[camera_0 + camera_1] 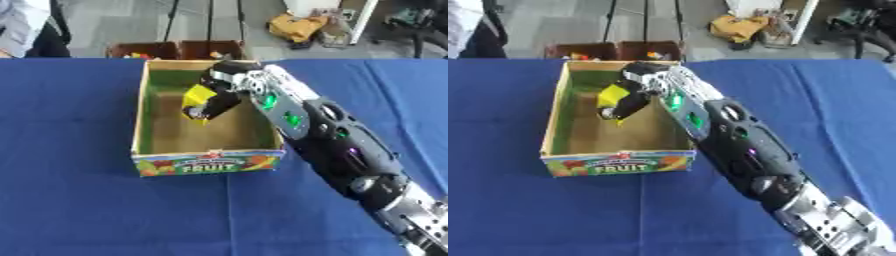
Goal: Pick up objects on the table and place them in the box.
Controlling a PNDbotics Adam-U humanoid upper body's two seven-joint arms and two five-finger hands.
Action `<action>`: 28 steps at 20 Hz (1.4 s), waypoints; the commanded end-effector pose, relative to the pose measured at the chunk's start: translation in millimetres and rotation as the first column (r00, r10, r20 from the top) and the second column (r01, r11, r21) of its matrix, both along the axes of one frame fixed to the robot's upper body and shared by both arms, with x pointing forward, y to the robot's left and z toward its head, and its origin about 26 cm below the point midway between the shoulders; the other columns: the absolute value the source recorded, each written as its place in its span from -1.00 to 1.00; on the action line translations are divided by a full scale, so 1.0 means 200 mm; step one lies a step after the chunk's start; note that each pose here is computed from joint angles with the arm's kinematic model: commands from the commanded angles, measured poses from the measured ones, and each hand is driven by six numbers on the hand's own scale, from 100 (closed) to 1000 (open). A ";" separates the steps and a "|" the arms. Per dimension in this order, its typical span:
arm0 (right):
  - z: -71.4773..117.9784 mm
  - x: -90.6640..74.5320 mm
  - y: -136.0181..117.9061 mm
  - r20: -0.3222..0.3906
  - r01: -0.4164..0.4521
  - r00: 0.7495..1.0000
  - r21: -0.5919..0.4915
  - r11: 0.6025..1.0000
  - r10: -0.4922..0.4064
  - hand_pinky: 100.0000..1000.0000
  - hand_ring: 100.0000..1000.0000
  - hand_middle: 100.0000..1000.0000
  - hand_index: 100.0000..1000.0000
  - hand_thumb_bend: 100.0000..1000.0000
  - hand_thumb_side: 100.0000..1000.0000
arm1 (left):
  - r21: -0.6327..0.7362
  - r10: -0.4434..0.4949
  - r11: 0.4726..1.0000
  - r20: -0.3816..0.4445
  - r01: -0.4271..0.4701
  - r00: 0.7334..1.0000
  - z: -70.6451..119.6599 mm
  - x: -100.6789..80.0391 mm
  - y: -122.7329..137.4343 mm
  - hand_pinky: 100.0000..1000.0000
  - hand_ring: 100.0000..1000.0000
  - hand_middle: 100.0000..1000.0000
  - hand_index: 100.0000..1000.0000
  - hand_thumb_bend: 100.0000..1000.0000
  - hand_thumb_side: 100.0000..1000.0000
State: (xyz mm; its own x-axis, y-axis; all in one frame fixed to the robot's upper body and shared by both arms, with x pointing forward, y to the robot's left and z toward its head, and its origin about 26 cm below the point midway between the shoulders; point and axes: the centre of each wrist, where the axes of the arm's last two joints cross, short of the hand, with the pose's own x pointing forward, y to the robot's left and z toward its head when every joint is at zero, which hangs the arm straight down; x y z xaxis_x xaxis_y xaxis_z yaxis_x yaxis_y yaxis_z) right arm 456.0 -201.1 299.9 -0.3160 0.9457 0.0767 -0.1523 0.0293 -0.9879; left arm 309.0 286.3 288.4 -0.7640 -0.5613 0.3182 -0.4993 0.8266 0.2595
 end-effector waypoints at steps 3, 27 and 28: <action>0.06 0.00 -0.02 -0.028 -0.025 0.999 -0.028 0.999 0.025 0.28 0.61 0.05 0.45 -0.66 0.32 | 0.010 -0.010 1.000 0.040 0.009 0.999 0.05 -0.02 0.00 0.34 0.87 0.91 0.96 -1.00 1.00; 0.49 -0.55 -0.15 0.400 -0.010 0.915 -0.111 0.994 0.054 0.38 0.75 0.35 0.80 -0.36 0.46 | 0.015 0.011 1.000 0.036 -0.012 0.999 0.04 -0.03 0.02 0.34 0.87 0.91 0.96 -1.00 1.00; 0.49 -0.60 -0.16 0.419 -0.015 0.906 -0.118 0.993 0.064 0.38 0.74 0.34 0.79 -0.36 0.46 | 0.014 0.013 1.000 0.037 -0.014 0.999 0.04 -0.03 0.02 0.34 0.87 0.91 0.96 -1.00 1.00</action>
